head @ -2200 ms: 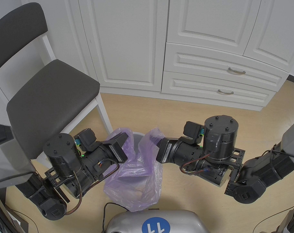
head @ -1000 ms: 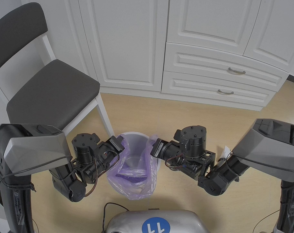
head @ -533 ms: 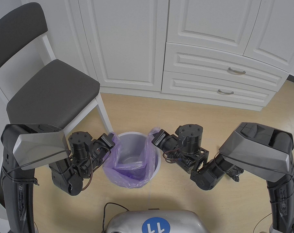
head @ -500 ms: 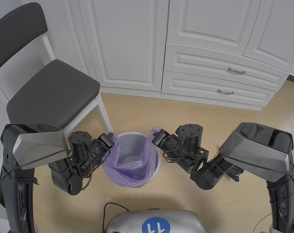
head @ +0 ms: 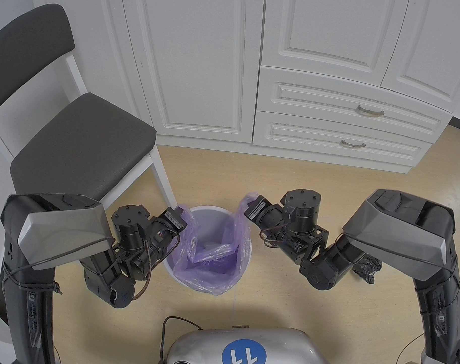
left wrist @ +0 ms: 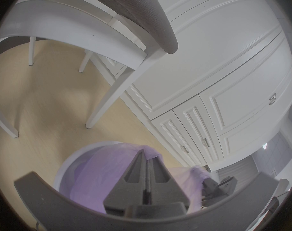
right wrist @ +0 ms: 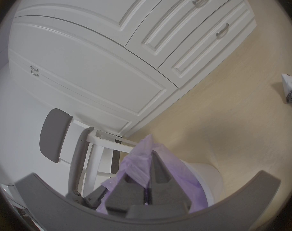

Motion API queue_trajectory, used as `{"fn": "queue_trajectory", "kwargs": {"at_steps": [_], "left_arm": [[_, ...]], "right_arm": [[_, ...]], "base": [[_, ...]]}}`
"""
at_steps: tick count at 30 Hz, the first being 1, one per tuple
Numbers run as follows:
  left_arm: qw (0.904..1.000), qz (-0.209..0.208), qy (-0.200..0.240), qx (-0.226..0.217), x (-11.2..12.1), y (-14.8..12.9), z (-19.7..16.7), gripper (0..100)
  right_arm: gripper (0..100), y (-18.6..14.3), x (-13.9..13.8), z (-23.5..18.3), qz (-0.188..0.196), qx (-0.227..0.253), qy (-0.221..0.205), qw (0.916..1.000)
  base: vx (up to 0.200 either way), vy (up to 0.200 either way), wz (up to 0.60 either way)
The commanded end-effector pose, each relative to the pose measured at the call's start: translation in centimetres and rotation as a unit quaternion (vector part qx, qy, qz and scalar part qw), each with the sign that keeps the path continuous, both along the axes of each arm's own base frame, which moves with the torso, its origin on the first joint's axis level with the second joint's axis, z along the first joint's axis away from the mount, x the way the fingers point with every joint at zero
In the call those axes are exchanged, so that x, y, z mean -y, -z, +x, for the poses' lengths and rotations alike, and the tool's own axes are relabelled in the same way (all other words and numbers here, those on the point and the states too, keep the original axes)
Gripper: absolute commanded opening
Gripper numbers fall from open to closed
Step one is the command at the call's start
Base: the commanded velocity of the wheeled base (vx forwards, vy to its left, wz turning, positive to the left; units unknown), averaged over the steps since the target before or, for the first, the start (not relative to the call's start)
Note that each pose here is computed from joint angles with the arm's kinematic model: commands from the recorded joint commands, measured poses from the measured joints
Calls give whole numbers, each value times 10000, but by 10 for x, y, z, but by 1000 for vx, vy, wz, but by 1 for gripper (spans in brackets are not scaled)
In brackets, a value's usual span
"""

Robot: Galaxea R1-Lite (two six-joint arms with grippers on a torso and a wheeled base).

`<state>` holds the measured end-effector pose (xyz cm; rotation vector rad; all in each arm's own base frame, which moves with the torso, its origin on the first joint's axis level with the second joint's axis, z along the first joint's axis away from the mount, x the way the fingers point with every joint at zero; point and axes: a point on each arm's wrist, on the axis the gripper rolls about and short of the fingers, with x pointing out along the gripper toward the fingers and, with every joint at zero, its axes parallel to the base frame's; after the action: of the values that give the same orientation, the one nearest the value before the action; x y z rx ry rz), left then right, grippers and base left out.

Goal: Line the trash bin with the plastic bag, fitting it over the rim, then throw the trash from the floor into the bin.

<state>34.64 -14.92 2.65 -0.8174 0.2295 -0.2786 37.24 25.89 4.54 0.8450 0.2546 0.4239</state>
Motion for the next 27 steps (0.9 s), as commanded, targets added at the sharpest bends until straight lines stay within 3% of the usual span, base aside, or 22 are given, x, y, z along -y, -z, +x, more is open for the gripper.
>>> {"fn": "queue_trajectory", "kwargs": {"at_steps": [1, 5, 10, 14, 16, 17, 18, 19, 21, 22, 24, 25, 27], "left_arm": [[10000, 14, 47, -1, 4, 0, -2, 0], [9999, 84, 84, -8, 5, 0, -5, 0], [9981, 534, 168, 262, -3, -24, -21, 0], [9892, 1408, 217, 355, -12, -27, -32, 0], [9783, 2026, 254, 340, -20, -21, -39, 0], [9734, 2250, 260, 332, -24, -19, -41, 0], [9734, 2250, 260, 332, -24, -19, -41, 0], [9510, 3063, 248, 329, -40, -12, -47, 0], [9420, 3331, 246, 312, -45, -9, -49, 0], [9290, 3683, 242, 270, -52, -6, -52, 0], [9290, 3683, 242, 270, -52, -6, -52, 0], [9126, 4073, 265, 248, -61, -4, -60, 0], [9073, 4188, 307, 225, -64, -3, -64, 0]], "right_arm": [[0, 30, -10, -1, -193, -222, -86, 9995], [0, 35, -12, -3, -250, -260, -118, 9993], [0, 4, 0, -12, -288, -77, -143, 9995], [0, -1, 13, -23, -1233, 229, -293, 9917], [0, 5, 23, -27, -1969, 387, -325, 9791], [0, 7, 26, -28, -2202, 448, -331, 9739], [0, 7, 26, -28, -2202, 448, -331, 9739], [0, 14, 45, -29, -3029, 593, -264, 9508], [0, 15, 52, -31, -3279, 611, -258, 9424], [0, 16, 64, -35, -3617, 609, -267, 9299], [0, 16, 64, -35, -3617, 609, -267, 9299], [0, 20, 80, -43, -4132, 605, -356, 9079], [0, 22, 85, -47, -4371, 634, -410, 8963]], "base": [[0, 0, 0], [0, 0, 0], [0, 0, 0], [0, 0, 0], [0, 0, 0], [0, 0, 0], [0, 0, 0], [0, 0, 0], [0, 0, 0], [0, 0, 0], [0, 0, 0], [0, 0, 0], [0, 0, 0]]}}
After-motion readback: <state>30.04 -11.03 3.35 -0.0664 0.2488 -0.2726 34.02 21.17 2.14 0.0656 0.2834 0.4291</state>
